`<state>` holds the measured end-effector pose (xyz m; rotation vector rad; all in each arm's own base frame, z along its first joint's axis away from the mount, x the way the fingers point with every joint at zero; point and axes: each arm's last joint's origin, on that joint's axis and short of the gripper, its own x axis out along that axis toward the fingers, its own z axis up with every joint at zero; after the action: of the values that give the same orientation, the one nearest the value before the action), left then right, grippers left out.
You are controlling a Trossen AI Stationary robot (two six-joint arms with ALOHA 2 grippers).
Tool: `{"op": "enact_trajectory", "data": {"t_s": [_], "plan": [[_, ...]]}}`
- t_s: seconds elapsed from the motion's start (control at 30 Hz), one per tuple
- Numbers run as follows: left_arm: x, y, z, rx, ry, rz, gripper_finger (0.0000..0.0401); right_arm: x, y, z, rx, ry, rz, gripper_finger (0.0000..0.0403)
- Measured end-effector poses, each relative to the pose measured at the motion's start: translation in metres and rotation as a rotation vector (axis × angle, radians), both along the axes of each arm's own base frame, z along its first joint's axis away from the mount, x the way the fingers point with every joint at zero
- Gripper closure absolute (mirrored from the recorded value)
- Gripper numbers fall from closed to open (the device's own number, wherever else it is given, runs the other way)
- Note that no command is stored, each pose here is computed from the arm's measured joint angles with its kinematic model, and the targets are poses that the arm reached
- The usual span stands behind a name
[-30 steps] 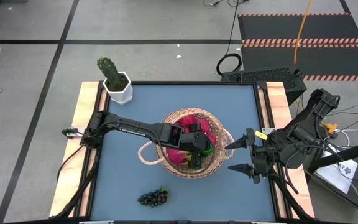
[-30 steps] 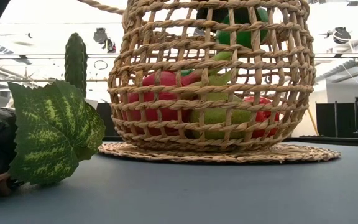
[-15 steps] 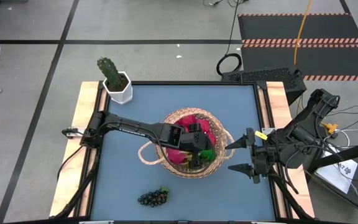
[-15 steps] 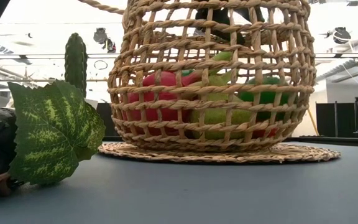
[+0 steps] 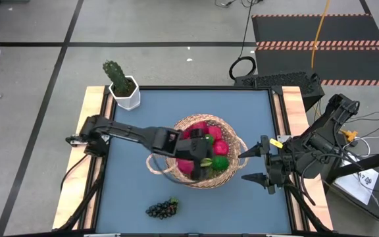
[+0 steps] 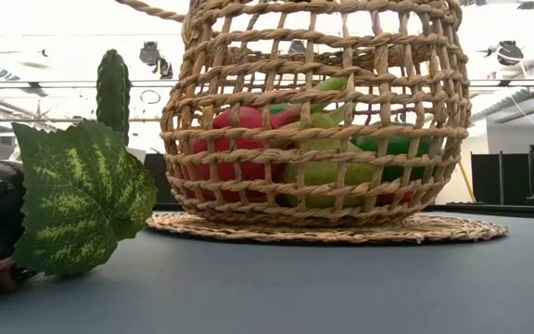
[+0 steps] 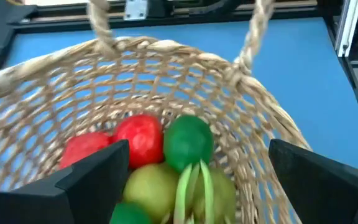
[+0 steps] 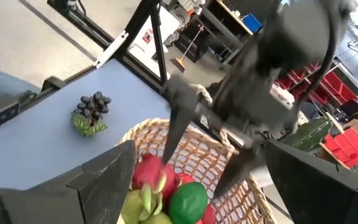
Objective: Build produce basket
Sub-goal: Put the black grapes into the brown basket
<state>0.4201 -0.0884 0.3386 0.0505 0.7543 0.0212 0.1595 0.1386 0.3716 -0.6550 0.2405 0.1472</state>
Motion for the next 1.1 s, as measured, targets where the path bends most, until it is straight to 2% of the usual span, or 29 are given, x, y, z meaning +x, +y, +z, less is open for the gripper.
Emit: {"op": "enact_trajectory", "data": {"t_s": [0.13, 0.3, 0.5, 0.73, 1.1], "plan": [[-0.025, -0.012, 0.019, 0.048, 0.012, 0.006, 0.0015, 0.000, 0.000, 0.000, -0.001, 0.002, 0.000, 0.0055], [-0.061, -0.028, 0.047, 0.050, 0.000, -0.004, 0.0015, 0.000, 0.000, 0.000, 0.006, 0.002, -0.002, 0.0055], [-0.099, -0.049, 0.060, 0.072, 0.048, -0.018, 0.0015, 0.000, 0.000, 0.000, 0.008, 0.001, -0.002, 0.0055], [-0.126, -0.079, 0.057, 0.057, 0.105, 0.001, 0.0016, 0.000, 0.000, 0.001, 0.021, -0.011, -0.002, 0.0055], [-0.139, -0.131, 0.037, 0.029, 0.122, -0.006, 0.0016, 0.000, 0.000, 0.002, 0.030, -0.014, -0.004, 0.0055]]}}
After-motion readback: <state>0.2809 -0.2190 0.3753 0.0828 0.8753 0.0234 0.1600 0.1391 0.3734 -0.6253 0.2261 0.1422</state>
